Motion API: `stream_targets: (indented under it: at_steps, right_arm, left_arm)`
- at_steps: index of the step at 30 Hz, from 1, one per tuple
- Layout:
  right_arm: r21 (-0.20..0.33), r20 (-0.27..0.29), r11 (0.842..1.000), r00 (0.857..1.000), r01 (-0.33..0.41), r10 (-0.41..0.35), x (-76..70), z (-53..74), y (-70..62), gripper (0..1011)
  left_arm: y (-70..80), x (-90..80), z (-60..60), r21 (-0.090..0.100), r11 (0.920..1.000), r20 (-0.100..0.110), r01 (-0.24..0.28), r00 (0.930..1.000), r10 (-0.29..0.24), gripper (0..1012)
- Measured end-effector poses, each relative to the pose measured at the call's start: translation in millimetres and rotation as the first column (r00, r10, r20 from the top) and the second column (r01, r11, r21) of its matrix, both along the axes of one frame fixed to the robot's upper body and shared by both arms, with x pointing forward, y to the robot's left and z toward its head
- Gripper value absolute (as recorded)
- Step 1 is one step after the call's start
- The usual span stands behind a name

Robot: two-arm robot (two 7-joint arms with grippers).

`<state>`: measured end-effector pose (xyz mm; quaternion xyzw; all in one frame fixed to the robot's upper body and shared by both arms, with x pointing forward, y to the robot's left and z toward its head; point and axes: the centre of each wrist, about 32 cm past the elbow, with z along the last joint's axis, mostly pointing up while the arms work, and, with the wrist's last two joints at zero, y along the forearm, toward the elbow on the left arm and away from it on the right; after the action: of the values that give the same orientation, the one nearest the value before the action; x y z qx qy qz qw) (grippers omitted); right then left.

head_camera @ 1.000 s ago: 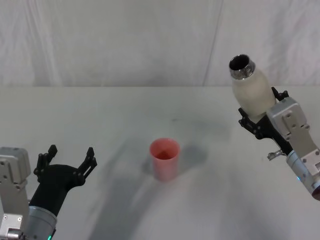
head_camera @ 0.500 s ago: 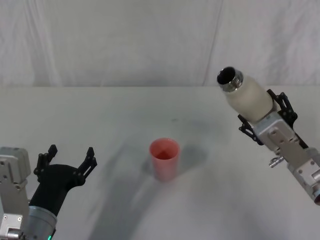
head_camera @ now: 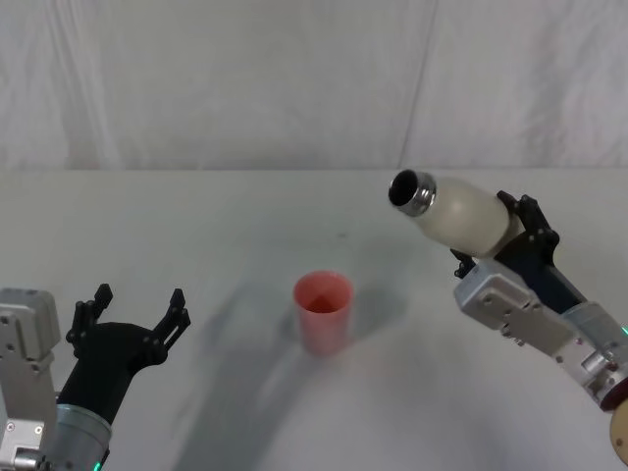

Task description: Grasp the thermos with one hand and pour water into the cup lid.

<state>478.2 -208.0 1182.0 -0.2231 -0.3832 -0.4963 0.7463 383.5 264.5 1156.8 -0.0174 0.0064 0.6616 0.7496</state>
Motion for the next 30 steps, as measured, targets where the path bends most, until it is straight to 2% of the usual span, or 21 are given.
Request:
stream_targets:
  at_steps: [5, 15, 22, 30]
  right_arm:
    - [-0.076, 0.019, 0.997, 1.0, -0.012, 0.013, 1.0, -2.1, 5.1, 950]
    - [-0.162, 0.039, 0.986, 0.998, -0.033, 0.039, 2.4, -4.3, 13.9, 950]
    - [-0.243, 0.039, 0.967, 0.996, -0.07, 0.082, 4.8, -6.1, 21.2, 950]
    - [-0.291, 0.029, 0.953, 0.994, -0.09, 0.103, 6.5, -8.3, 27.7, 950]
  left_arm:
    - [0.0, 0.0, 0.0, 0.0, 1.0, 0.0, 0.0, 1.0, 0.0, 1001]
    - [0.0, 0.0, 0.0, 0.0, 1.0, 0.0, 0.0, 1.0, 0.0, 1001]
    - [0.0, 0.0, 0.0, 0.0, 1.0, 0.0, 0.0, 1.0, 0.0, 1001]
    - [0.0, 0.0, 0.0, 0.0, 1.0, 0.0, 0.0, 1.0, 0.0, 1001]
